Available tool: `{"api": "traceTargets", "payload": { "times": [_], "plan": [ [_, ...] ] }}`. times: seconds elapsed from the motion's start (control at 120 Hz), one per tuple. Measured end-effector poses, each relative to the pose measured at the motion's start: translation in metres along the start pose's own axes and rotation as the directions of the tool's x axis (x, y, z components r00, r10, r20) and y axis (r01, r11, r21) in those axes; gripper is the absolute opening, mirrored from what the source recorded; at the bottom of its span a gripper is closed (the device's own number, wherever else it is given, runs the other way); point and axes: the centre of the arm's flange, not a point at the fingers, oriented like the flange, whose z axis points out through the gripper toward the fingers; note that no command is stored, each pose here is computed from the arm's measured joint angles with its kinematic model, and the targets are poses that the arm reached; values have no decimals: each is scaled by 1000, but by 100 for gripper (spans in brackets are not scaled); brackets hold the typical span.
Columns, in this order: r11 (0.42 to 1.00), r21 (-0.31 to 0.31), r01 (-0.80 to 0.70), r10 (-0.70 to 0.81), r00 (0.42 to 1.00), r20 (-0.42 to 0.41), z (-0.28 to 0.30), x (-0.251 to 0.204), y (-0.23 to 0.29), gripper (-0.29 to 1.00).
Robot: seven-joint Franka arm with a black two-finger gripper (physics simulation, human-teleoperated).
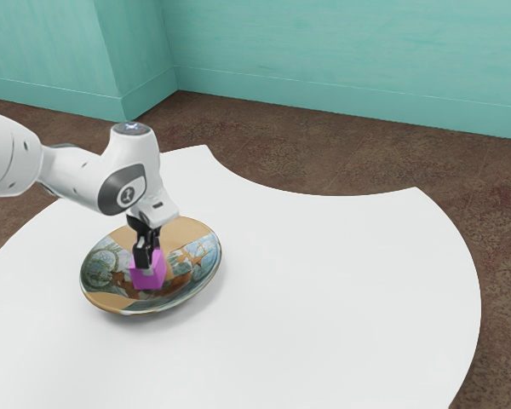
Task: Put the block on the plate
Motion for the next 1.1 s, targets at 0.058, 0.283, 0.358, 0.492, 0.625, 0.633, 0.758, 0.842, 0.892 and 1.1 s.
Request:
{"api": "traceTargets", "payload": {
  "times": [0.058, 0.283, 0.358, 0.492, 0.625, 0.633, 0.758, 0.842, 0.892, 1.1],
  "plan": [
    [1000, 12, 0, 0, 1000, -6, -9, 1, 0, 61],
    [995, 56, 77, -75, 996, -48, -83, 8, -9, 67],
    [989, 66, 134, -129, 989, -66, -124, 25, -16, 68],
    [960, 42, 276, -272, 958, -90, -185, 30, -25, 69],
    [917, 3, 398, -397, 915, -77, -222, 23, -24, 70],
    [914, 1, 405, -404, 912, -76, -224, 22, -23, 70],
    [878, -4, 479, -479, 875, -69, -255, 15, -7, 70],
    [854, -11, 520, -519, 853, -59, -263, 13, 0, 70],
    [840, -15, 543, -543, 838, -54, -267, 11, 2, 70],
    [786, -27, 617, -618, 786, -36, -271, 8, 5, 70]
  ]
}}
